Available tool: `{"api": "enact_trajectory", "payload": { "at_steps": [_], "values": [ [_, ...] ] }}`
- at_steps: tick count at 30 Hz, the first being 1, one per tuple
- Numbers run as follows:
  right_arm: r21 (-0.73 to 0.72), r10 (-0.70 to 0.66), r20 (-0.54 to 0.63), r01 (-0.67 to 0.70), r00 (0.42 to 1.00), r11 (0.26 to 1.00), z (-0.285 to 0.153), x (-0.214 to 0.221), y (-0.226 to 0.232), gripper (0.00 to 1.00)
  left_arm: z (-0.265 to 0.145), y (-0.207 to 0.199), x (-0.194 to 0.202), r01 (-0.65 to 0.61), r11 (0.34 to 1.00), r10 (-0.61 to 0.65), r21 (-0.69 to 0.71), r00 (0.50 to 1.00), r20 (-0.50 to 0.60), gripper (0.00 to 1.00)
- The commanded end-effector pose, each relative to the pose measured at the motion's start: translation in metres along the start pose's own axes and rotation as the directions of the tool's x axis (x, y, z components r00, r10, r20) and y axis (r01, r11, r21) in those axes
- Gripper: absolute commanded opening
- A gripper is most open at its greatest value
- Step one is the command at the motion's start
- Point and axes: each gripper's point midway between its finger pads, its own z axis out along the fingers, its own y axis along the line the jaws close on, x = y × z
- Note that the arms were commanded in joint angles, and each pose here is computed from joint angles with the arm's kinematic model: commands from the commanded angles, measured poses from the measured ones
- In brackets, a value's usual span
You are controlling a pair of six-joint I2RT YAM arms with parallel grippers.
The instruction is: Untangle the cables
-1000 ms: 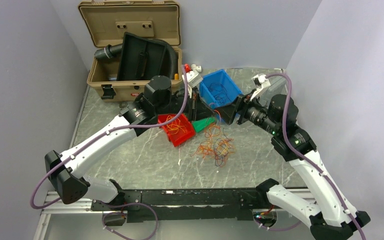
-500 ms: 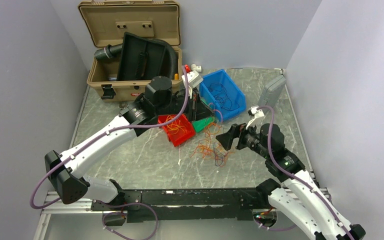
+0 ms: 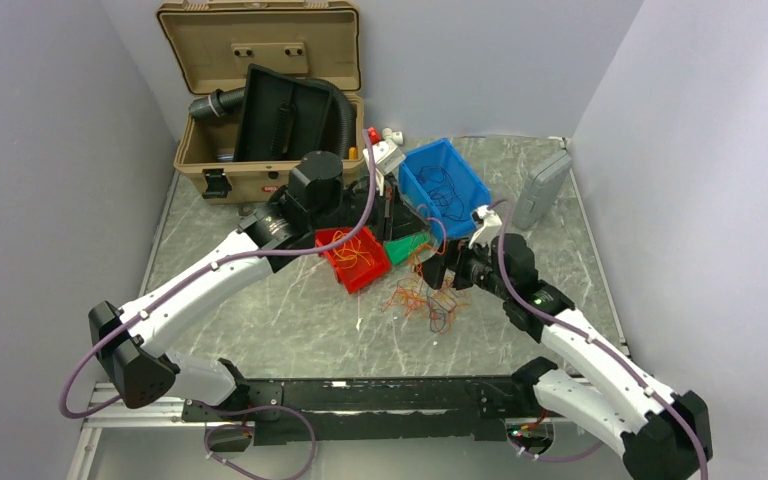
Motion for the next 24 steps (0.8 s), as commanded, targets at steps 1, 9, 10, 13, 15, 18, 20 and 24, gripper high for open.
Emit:
{"api": "enact_trajectory", "payload": {
  "at_steps": [1,9,10,13,15,18,20,24],
  "values": [
    [0.025,0.067,0.017,-0.068,0.998,0.997,0.018,0.004,-0.009,0.91,-0.013,-0.028,-0.039,-0.064,0.996,0.056,0.066,0.993,0.105,0.00],
    [0.511,0.251,0.062,-0.247,0.966,0.824,0.009,0.059,-0.115,0.52,-0.048,-0.043,-0.075,-0.139,0.990,0.140,-0.018,0.969,0.205,0.00],
    [0.555,0.273,0.092,-0.277,0.958,0.784,0.003,0.062,-0.125,0.48,-0.055,-0.041,-0.080,-0.145,0.988,0.153,-0.054,0.964,0.216,0.00],
    [0.642,0.313,0.193,-0.361,0.930,0.677,-0.021,0.065,-0.152,0.42,-0.078,-0.042,-0.094,-0.166,0.977,0.196,-0.134,0.948,0.252,0.00],
    [0.676,0.316,0.278,-0.419,0.907,0.606,-0.038,0.063,-0.165,0.34,-0.091,-0.042,-0.101,-0.179,0.968,0.223,-0.179,0.937,0.271,0.00],
    [0.705,0.293,0.392,-0.489,0.872,0.514,-0.065,0.055,-0.179,0.21,-0.111,-0.038,-0.110,-0.179,0.951,0.252,-0.253,0.921,0.296,0.00],
    [0.720,0.268,0.454,-0.527,0.850,0.452,-0.083,0.050,-0.187,0.17,-0.125,-0.035,-0.116,-0.172,0.936,0.270,-0.307,0.911,0.313,0.00],
    [0.746,0.195,0.514,-0.547,0.835,0.379,-0.112,0.035,-0.191,0.23,-0.136,-0.029,-0.118,-0.167,0.925,0.280,-0.341,0.907,0.315,0.00]
  ]
}}
